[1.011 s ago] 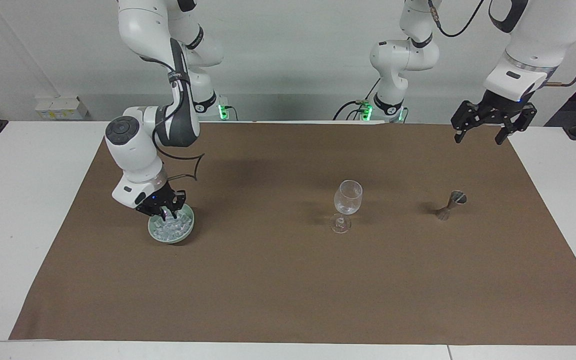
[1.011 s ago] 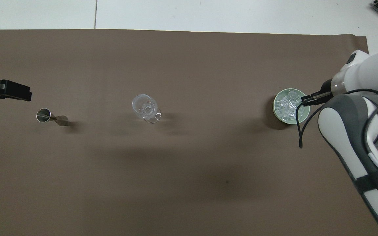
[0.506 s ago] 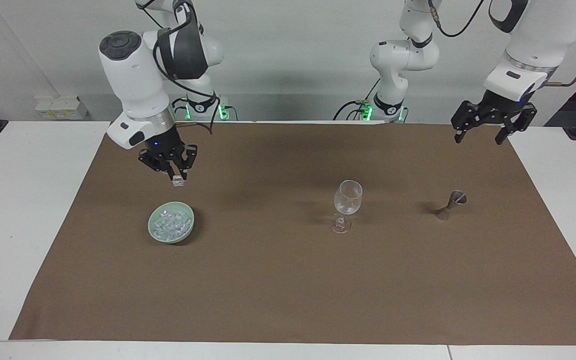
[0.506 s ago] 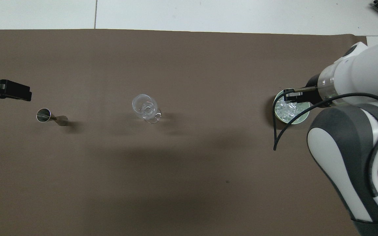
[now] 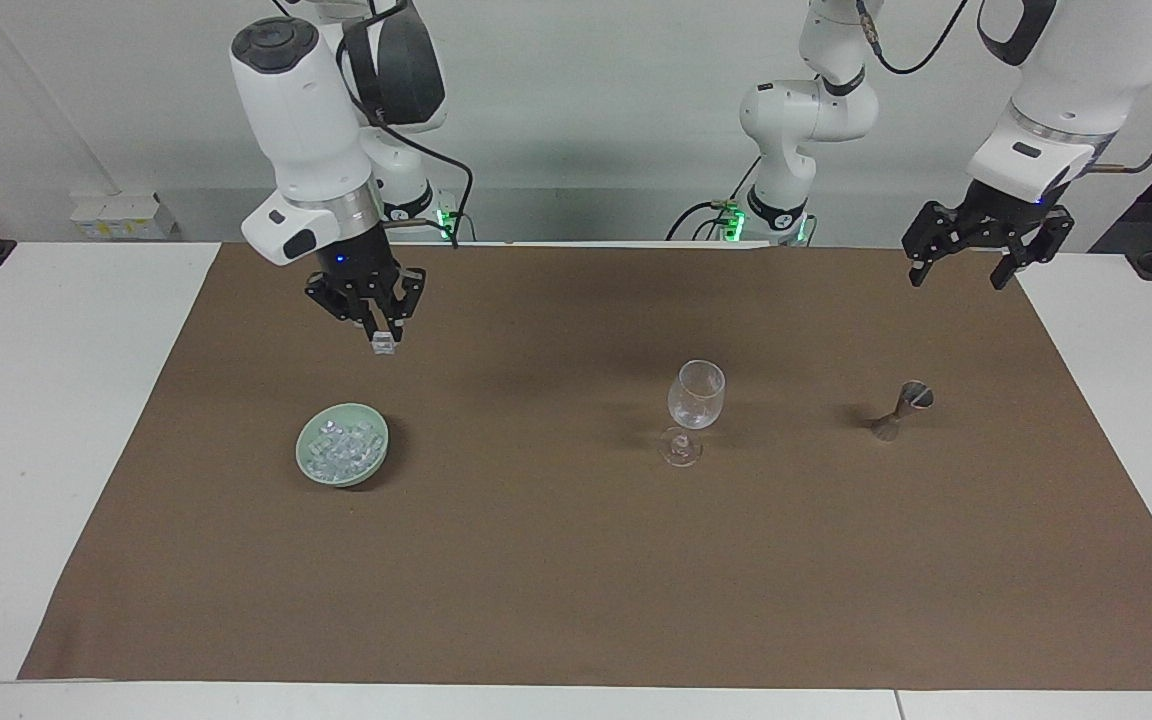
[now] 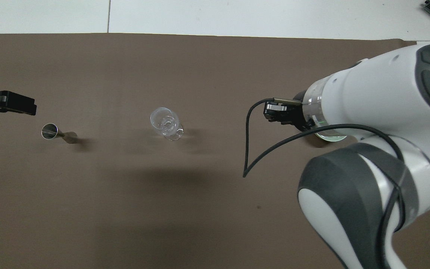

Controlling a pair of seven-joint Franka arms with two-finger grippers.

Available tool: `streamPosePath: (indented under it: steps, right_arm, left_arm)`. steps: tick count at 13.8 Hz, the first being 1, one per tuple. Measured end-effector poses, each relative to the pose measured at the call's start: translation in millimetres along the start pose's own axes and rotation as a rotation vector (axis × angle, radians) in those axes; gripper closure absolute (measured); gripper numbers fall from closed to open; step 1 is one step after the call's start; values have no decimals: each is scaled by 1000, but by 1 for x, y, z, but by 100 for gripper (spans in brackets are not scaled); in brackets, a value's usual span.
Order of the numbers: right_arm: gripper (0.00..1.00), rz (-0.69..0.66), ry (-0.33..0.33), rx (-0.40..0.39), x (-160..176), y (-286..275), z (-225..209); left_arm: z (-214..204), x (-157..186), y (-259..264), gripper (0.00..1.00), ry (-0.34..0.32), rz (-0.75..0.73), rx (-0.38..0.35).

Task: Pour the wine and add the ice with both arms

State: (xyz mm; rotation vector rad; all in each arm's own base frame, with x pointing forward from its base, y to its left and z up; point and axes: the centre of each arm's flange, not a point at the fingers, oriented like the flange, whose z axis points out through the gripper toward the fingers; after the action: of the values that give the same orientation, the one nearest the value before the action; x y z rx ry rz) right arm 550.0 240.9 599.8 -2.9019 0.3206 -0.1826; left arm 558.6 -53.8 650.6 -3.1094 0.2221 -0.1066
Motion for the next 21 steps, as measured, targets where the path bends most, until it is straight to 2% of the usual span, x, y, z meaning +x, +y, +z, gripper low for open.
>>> streamPosePath:
  steps: [4,9,11,14,19,21]
  right_arm:
    - [74,131,-7,117,-31,-82,36]
    - [74,175,-10,232,-26,-130,68]
    - [74,168,16,230,-38,-149,85]
    - [74,149,12,230,-55,-170,109]
    - [74,132,2,224,-55,-175,135]
    - [74,127,20,230,-59,-182,144]
  left_arm:
    - [0,0,-2,0,0,-3,0]
    - [0,0,-2,0,0,-3,0]
    - [0,0,-2,0,-1,-3,0]
    - [0,0,-2,0,-1,-3,0]
    - [1,0,-2,0,-1,-3,0]
    - [1,0,-2,0,-1,-3,0]
